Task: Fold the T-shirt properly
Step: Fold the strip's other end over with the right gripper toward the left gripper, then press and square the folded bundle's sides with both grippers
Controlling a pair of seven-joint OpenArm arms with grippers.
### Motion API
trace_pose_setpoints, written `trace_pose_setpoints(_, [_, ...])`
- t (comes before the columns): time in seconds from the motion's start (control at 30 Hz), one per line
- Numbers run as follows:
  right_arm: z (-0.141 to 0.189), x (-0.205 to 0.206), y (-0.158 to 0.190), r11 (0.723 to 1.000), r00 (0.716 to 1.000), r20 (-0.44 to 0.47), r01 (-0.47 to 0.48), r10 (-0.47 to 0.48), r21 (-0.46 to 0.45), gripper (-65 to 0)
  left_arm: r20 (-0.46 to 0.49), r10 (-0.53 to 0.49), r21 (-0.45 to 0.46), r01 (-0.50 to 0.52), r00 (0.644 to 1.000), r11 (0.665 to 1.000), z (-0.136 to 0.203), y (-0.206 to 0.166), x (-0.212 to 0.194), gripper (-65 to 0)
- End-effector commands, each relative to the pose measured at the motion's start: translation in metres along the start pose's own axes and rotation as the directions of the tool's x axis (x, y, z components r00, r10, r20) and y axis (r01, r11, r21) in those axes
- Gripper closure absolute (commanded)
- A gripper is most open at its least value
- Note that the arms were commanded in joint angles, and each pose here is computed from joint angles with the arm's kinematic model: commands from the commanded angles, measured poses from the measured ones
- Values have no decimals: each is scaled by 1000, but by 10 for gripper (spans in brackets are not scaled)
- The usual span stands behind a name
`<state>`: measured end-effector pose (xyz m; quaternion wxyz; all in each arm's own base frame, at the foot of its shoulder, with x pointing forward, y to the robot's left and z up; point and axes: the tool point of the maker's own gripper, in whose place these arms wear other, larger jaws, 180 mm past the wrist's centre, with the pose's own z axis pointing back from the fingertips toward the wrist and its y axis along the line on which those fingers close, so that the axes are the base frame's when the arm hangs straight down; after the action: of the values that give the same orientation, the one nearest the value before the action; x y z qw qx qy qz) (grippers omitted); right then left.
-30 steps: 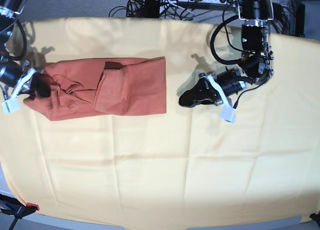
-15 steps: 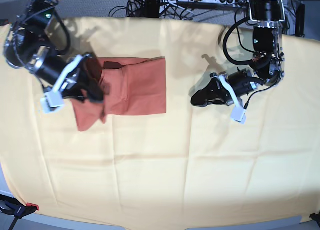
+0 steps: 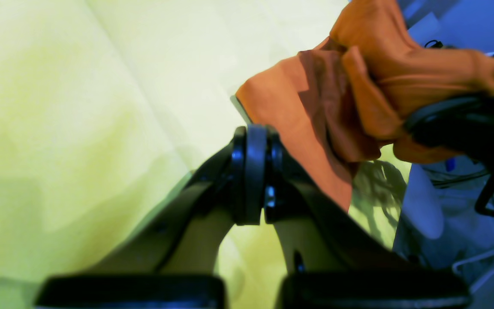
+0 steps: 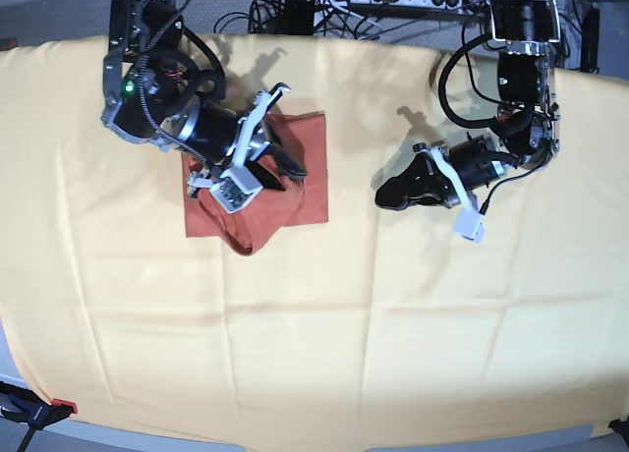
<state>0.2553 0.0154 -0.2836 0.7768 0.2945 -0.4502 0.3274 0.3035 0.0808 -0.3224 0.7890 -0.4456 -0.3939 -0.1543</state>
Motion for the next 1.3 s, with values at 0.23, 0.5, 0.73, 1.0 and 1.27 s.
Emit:
trace_pose_setpoints(0.23, [-25,36,28,980,982,42,-184,182,76,-409,48,-33,-20,34,998,999,2,-5,19,0])
trace_pose_setpoints(0.5, [-25,62,17,959,960,67,-276,272,62,-409,31,-38,-14,38,999,999,4,-3,17,0])
trace_pose_setpoints(0.73, [-4,62,-30,965,966,45,-253,256,-66,-365,-8,-59,9,59,998,998,14,4,15,0])
trace_pose_setpoints(1.0, [36,66,-94,944,971,53,-214,234,-250,0,-126,-137,-158,116,983,981,8,-42,3,0])
trace_pose_setpoints(1.27, [30,37,-148,950,984,-50,-176,169,-259,0,-186,-421,-368,335,888,868,-24,-127,-23,0])
